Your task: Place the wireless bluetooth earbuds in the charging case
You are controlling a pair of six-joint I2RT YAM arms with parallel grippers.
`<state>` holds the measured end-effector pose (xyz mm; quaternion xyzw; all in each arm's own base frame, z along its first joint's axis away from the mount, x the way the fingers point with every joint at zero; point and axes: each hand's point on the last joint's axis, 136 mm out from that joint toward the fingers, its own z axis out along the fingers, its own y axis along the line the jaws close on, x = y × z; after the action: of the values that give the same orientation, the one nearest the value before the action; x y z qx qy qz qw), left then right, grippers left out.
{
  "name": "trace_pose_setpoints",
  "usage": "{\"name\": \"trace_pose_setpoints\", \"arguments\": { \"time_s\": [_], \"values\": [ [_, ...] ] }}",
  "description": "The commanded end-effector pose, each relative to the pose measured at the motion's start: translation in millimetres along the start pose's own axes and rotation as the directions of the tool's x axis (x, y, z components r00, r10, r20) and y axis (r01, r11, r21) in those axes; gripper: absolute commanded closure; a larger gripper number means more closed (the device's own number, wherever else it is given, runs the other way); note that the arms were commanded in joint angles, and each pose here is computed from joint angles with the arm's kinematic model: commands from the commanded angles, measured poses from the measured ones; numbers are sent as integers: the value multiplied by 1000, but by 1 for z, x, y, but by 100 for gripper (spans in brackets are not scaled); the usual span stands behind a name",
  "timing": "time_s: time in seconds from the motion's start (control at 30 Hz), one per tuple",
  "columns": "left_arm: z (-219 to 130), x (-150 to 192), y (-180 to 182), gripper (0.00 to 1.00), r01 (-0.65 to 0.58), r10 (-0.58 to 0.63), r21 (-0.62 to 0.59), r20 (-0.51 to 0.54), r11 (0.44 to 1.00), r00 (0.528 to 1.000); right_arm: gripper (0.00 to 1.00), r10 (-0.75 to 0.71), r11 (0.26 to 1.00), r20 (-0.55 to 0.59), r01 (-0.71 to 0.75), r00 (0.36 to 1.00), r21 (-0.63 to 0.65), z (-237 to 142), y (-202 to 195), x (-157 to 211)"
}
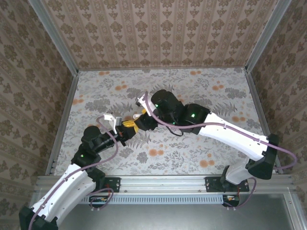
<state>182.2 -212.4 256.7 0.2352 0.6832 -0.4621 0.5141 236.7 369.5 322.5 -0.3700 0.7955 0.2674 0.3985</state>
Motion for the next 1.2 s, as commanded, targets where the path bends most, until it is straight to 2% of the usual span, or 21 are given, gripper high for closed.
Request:
{"name": "trace_pose_setpoints", "arguments": {
  "time_s": [0.0, 0.2, 0.47, 0.7, 0.9, 1.17],
  "values": [
    [-3, -18, -10, 100, -64, 63, 26, 60, 998, 996, 47, 102, 991, 44, -98, 994, -89, -21, 6, -11],
    [-2, -16, -9, 100, -75, 73, 29, 72, 997, 995, 52, 150, 973, 18, -145, 988, -178, -17, 16, -7],
    [-2, -15, -9, 100, -79, 77, 30, 67, 996, 995, 71, 208, 919, -95, -228, 974, -321, 8, 42, 7],
    [-4, -16, -13, 100, -88, 85, 46, 69, 995, 994, 78, 220, 930, -144, -252, 965, -269, 23, 30, 16],
    [-5, -15, -14, 100, -96, 93, 46, 70, 994, 993, 80, 262, 924, -130, -287, 956, -254, 20, 14, 15],
    [-5, -15, -13, 100, -103, 100, 42, 70, 994, 992, 80, 256, 890, -128, -286, 958, -356, 10, 24, 11]
  ]
}}
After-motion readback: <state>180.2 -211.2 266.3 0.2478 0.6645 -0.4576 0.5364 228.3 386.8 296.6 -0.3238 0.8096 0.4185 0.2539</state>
